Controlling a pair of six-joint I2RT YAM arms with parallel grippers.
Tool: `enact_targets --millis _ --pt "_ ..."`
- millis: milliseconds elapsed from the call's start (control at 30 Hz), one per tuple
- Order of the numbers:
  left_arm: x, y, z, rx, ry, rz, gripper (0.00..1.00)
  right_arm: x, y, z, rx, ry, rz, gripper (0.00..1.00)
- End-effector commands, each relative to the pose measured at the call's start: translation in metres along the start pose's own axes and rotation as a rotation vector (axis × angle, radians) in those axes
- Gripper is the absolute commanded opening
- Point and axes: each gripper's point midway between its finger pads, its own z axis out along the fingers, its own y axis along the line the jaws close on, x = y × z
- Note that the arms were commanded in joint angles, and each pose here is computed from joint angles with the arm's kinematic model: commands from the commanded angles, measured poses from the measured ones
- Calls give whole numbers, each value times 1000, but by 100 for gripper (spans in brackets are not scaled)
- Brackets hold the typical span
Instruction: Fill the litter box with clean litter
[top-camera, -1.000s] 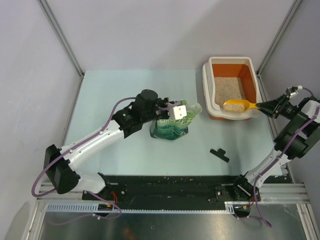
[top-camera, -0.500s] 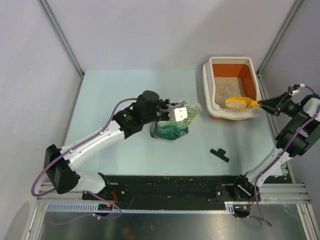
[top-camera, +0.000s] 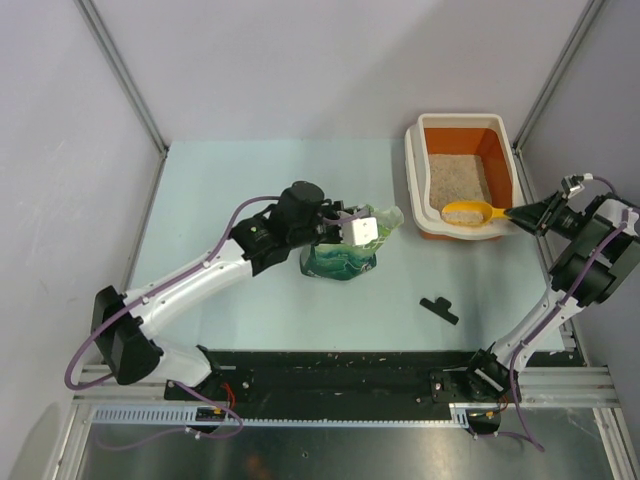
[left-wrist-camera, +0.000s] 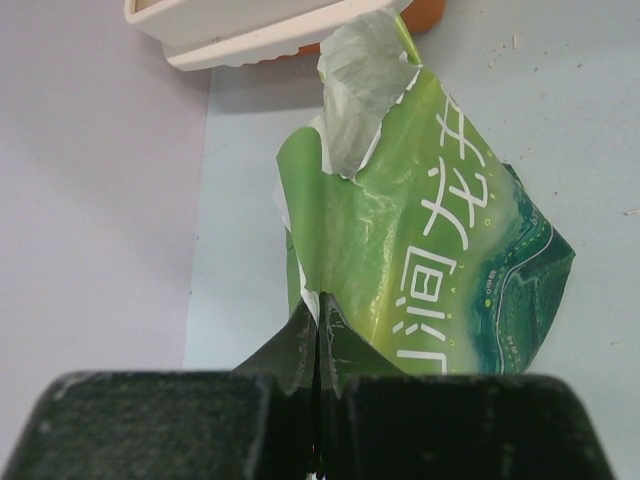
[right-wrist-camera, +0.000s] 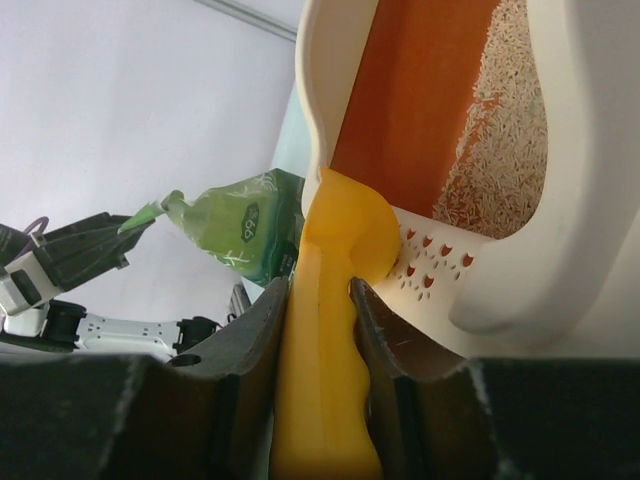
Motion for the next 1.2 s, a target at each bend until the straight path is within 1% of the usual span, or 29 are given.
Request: enact_targets --millis 0,100,167,200,233,300,333,367,433,467,533,633,833,900,933,967,1000,1033,1067,1100,1167 --pt "1 -5 -4 35 45 17 0 -15 1 -3 -97 -137 104 0" --pt "0 -7 -4 40 57 29 0 -23 -11 -4 -96 -141 105 0" --pt "0 -6 -3 38 63 37 1 -32 -12 -6 -95 -143 83 0" --pt "-1 -4 -3 32 67 38 3 -35 -12 -7 -95 -144 84 0" --pt "-6 0 -3 24 58 34 7 -38 -8 -8 -94 -143 67 0" --pt "-8 1 -2 22 55 24 20 -44 4 -7 -95 -140 20 0" --pt "-12 4 -3 15 47 24 23 -44 9 -7 -96 -137 10 0" --pt "-13 5 -3 13 44 24 29 -43 12 -5 -98 -133 6 0" --pt "-14 4 -3 14 43 24 31 -41 30 -2 -102 -125 -51 0" --pt "-15 4 -4 14 41 24 38 -39 34 0 -102 -123 -86 0" --pt "-16 4 -5 13 38 24 40 -32 47 3 -106 -115 -115 0" --pt "-16 3 -5 17 36 26 41 -27 52 4 -107 -115 -126 0" --pt "-21 4 -6 16 28 29 41 -34 34 -5 -92 -139 -109 0" --pt "-26 6 -6 12 21 38 50 -35 29 -6 -91 -141 -92 0" --pt "-27 7 -4 14 21 43 58 -36 29 -6 -92 -141 -86 0" --pt "-32 9 -3 11 11 47 71 -35 30 -5 -93 -138 -85 0" --pt "-43 17 -6 -5 -17 46 76 -35 32 -5 -94 -137 -91 0" --pt "-48 19 -3 -5 -27 40 84 -35 33 -4 -95 -136 -97 0" --pt "-63 30 -7 -25 -64 35 87 -35 35 -5 -94 -137 -92 0" --pt "-70 31 -7 -20 -85 29 89 -36 39 -5 -94 -138 -97 0" --pt "-80 35 -5 -23 -106 17 90 -37 45 -5 -96 -134 -100 0"
